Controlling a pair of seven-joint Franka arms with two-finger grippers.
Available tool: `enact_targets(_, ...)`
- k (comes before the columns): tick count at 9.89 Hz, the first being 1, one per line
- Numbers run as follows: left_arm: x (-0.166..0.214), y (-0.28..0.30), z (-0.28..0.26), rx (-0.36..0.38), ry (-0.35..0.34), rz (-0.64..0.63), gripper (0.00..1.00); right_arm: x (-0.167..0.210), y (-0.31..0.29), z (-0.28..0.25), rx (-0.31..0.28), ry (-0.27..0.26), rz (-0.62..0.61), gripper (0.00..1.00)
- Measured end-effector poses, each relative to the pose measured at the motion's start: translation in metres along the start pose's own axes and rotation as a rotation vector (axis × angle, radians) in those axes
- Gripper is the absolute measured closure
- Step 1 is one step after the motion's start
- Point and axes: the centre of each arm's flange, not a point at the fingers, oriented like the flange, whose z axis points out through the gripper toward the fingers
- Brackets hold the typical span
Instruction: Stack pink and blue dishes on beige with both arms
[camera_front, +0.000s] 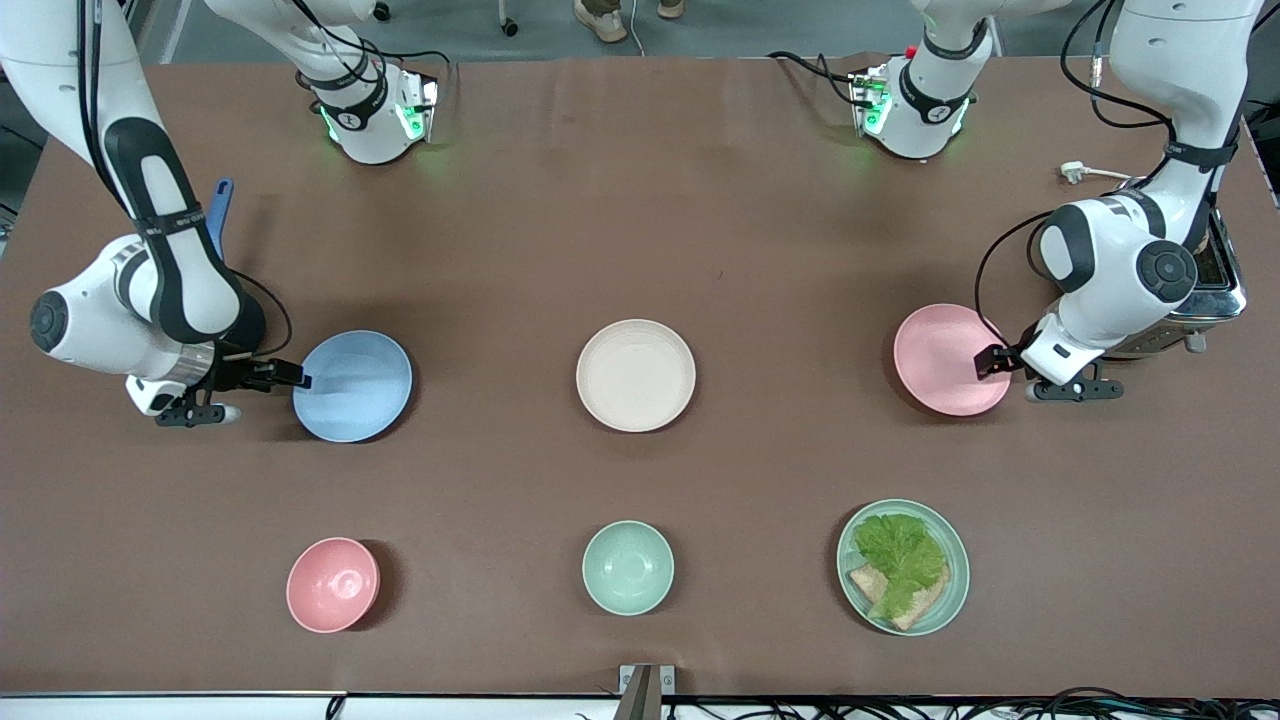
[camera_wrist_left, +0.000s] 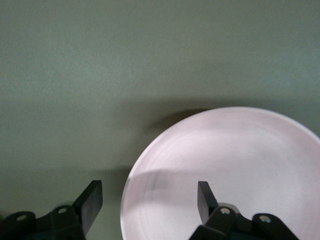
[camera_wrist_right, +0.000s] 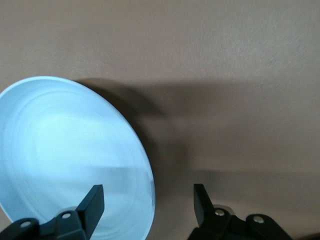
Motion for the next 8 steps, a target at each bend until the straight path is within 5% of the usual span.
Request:
enact_targets(3,-0.010,-0.011,0.008,-0.035,-0.010,-0.042,0.33,-0.003,0.005,0.021,0.050,-0.003,0.014,0.40)
enact_targets(6,-0.022,-0.028,0.016,-0.163,0.020,-0.067,0.43,-0.004,0.007,0.025,0.064,-0.001,0.029,0.49)
enact_targets(8,-0.029,-0.037,0.021,-0.231,0.054,-0.090,0.58,-0.005,0.006,0.025,0.089,-0.016,0.039,0.83)
